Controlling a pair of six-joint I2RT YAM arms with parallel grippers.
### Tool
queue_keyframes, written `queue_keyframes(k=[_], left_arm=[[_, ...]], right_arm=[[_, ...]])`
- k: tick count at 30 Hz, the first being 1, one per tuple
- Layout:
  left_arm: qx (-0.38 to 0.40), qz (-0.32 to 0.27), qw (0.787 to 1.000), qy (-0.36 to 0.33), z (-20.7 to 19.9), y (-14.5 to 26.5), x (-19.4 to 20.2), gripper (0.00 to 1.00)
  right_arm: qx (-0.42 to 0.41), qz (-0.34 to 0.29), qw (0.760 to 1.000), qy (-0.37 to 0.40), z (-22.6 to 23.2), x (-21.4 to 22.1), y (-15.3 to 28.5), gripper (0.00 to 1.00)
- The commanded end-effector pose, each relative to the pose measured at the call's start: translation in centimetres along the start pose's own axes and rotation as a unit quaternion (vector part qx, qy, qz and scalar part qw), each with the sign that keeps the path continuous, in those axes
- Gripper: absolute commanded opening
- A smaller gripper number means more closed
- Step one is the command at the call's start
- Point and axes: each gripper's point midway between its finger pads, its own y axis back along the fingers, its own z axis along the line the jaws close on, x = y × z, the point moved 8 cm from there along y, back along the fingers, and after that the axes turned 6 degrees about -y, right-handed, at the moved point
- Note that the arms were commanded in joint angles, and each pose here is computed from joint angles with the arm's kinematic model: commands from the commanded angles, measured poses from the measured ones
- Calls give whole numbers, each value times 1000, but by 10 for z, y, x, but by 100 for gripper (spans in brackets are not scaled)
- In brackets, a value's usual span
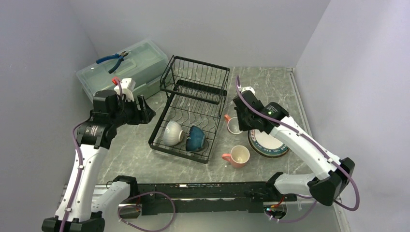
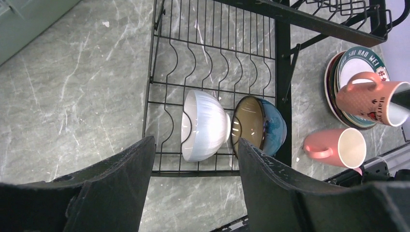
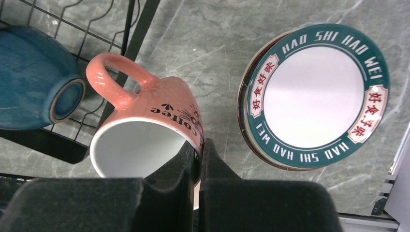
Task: Load the mixed dishes into the dish rack
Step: Place the cup at the center of the board.
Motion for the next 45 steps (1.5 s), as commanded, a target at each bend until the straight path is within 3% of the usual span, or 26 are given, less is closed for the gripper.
queue_keyframes(k=[1, 19, 45], left_arm=[[27, -19, 999, -20, -6, 1, -15, 68], [57, 42, 997, -9, -7, -33, -14, 66], [69, 57, 996, -8, -10, -39, -13, 66]], right_arm=[[-49, 6, 999, -5, 4, -8, -18, 0], [-48, 106, 993, -17, -7, 27, -86, 0], [-59, 169, 984, -5, 10, 89, -83, 0]])
